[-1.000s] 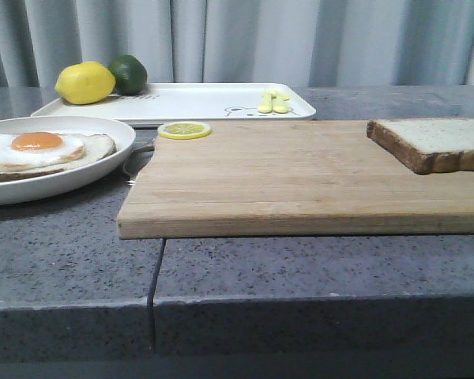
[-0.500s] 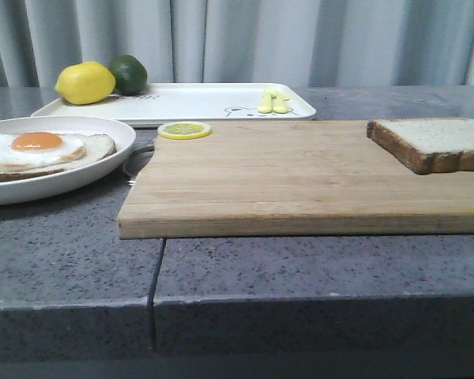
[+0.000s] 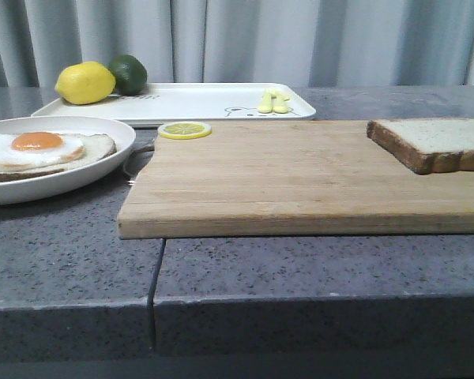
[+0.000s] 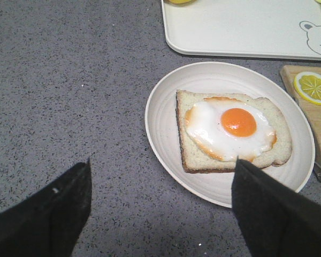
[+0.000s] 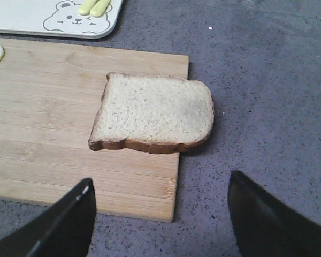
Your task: Place bread and move sandwich to tray
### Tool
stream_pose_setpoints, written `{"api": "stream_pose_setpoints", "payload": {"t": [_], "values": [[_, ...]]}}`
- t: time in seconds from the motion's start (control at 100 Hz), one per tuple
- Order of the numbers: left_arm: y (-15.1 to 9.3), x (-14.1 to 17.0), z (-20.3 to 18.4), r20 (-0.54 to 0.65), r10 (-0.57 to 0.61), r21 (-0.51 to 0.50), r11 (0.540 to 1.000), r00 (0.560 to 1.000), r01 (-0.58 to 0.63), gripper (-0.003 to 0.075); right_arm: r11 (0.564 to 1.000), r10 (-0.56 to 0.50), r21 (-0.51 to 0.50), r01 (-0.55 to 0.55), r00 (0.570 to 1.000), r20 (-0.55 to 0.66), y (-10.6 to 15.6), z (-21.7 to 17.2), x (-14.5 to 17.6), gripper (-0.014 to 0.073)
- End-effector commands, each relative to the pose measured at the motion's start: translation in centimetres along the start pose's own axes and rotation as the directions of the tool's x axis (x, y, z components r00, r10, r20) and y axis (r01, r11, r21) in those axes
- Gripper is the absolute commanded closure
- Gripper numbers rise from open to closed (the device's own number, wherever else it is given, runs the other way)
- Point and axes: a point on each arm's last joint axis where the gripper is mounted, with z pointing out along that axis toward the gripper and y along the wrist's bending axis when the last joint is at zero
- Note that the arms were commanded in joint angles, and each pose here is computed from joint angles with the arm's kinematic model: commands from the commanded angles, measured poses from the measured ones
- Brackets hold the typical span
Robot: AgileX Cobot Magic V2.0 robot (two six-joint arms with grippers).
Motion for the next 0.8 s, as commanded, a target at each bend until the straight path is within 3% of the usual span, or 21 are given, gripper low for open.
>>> {"api": "stream_pose_setpoints", "payload": {"t": [0.0, 0.79], "values": [[-0.33, -1.45, -0.56, 0.089, -0.013, 0.021, 1.000, 0.996, 0.011, 0.0206, 1.000, 0.003, 0.007, -0.004, 0.995, 0.099, -0.04, -0.48, -1.54, 0.0063], [-0.33, -1.45, -0.56, 0.089, -0.013, 0.021, 1.000, 0.996, 0.011, 0.0207, 0.999, 0.035, -0.021, -0.032, 0.993, 0.115, 0.18, -0.50, -1.71, 0.0063]]}}
